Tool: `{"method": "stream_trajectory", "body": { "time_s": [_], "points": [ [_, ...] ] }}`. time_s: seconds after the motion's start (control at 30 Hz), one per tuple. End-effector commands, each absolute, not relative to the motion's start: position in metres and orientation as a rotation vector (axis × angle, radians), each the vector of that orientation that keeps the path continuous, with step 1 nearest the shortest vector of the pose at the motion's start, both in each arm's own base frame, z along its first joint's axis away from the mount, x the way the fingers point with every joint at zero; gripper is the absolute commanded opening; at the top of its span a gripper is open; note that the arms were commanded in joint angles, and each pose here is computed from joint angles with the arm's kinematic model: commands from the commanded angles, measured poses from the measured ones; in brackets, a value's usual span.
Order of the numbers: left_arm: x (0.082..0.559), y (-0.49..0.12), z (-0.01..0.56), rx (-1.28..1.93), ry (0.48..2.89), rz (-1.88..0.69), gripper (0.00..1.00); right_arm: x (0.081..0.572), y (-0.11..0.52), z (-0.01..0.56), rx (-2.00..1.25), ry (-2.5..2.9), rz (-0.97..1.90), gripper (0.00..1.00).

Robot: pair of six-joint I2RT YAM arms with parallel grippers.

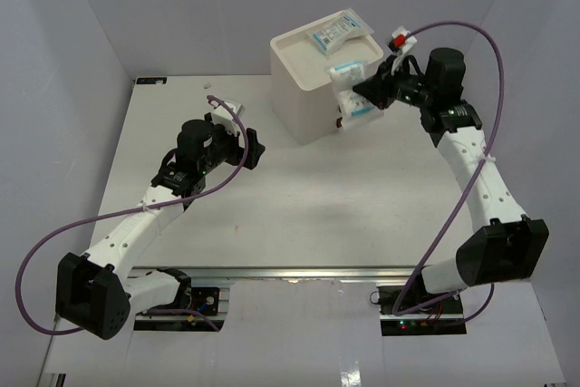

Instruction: Organize the makeup

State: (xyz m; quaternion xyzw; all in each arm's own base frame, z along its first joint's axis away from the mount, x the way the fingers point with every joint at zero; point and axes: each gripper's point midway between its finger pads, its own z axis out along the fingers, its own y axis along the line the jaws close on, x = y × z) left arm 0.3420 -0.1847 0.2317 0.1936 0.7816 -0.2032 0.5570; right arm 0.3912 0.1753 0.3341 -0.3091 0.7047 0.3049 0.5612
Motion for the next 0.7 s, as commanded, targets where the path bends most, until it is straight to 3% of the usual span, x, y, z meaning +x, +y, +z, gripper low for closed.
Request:
{"method": "stream_trajectory", "body": {
  "time_s": [0.0,0.07,0.13,0.17,0.5,0.67],
  "points": [
    [0.346,-0.183,0.242,0.441,1.820,-0.471,0.98,0.451,0.211,0.390,-0.677,1.514,0.709,0.08],
    [0.347,-0.181,0.238,0.437,1.828,-0.453,0.98,0.470,0.220,0.433,-0.630,1.422,0.709,0.09],
    [0.349,-0.179,0.236,0.434,1.834,-0.442,0.98,0.503,0.238,0.425,-0.601,1.437,0.742,0.12],
    [0.350,-0.178,0.233,0.434,1.840,-0.432,0.98,0.511,0.241,0.449,-0.565,1.391,0.741,0.17],
    [0.356,-0.179,0.215,0.448,1.892,-0.416,0.98,0.547,0.279,0.418,-0.570,1.393,0.644,0.84],
    [0.355,-0.178,0.218,0.444,1.885,-0.413,0.98,0.519,0.253,0.460,-0.563,1.344,0.627,0.90]
  ]
}}
